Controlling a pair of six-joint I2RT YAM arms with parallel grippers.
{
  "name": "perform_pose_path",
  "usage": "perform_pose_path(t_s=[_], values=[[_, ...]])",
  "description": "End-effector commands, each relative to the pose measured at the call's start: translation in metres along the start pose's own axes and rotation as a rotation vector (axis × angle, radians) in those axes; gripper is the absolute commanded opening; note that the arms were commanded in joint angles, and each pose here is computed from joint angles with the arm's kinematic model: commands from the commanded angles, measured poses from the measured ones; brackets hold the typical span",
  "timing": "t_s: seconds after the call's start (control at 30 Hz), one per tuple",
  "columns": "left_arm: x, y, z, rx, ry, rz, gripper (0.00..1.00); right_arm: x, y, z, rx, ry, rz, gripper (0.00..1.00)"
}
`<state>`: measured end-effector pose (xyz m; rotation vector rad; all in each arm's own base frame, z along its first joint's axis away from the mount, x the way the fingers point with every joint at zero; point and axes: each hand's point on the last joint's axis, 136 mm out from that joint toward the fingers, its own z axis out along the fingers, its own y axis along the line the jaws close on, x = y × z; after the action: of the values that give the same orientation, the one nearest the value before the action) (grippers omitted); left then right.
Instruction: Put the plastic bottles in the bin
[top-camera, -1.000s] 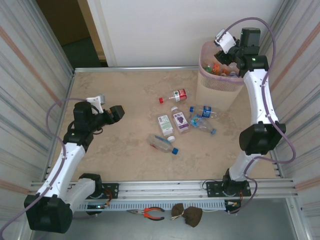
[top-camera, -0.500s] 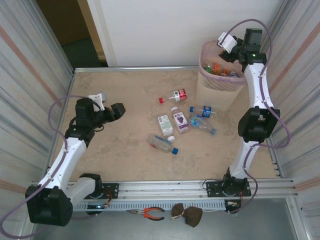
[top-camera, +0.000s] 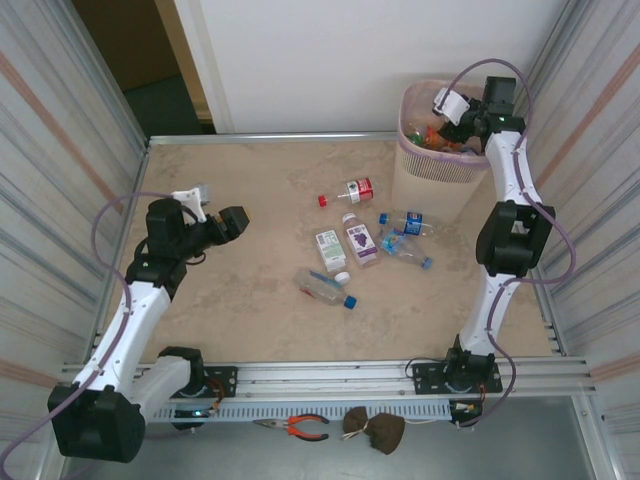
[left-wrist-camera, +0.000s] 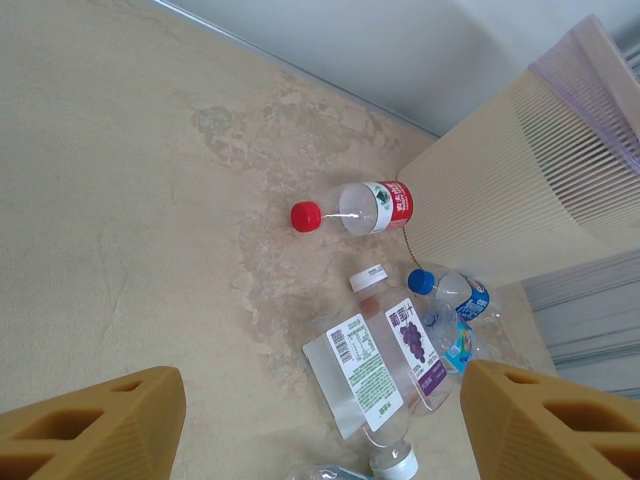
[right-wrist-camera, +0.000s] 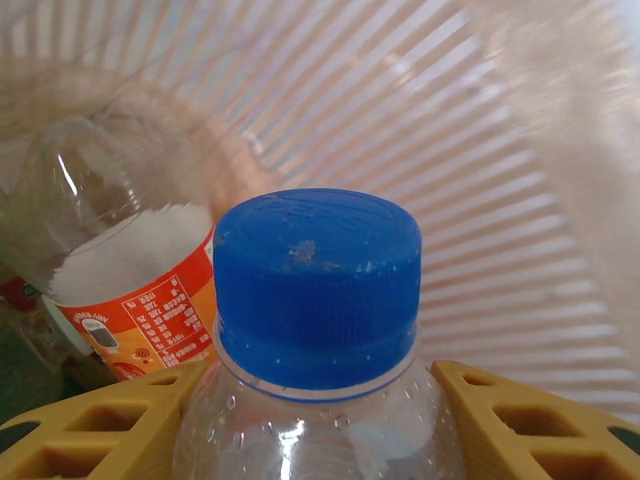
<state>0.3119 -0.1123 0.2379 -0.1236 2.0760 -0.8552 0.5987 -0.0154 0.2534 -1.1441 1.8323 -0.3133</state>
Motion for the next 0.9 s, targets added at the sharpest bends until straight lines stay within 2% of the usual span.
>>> perform_pose_path(t_s=[0.0,0.23,0.37,0.57,0.87], values=[[0.0,0.001,-0.004,-0.008,-0.001,-0.014,0.73,0.02,0.012,0.017,-0.036,0.024,0.005,0.6],[-0.005,-0.003,-0.004,0.001,-0.004,-0.01,0.73,0.011,0.002,0.011,-0.007,0.007,0.017,0.81],[-0.009,-0.007,-0.006,0.009,-0.012,-0.003,0.73,-0.008,-0.009,-0.008,0.02,-0.025,0.017,0.88],[-0.012,-0.013,-0.009,0.025,-0.017,0.009,0.73,-0.035,-0.016,-0.041,0.022,-0.064,0.011,0.93],[-0.01,-0.02,-0.007,0.064,0.009,0.002,0.71,-0.069,-0.013,-0.093,0.022,-0.09,0.058,0.94]])
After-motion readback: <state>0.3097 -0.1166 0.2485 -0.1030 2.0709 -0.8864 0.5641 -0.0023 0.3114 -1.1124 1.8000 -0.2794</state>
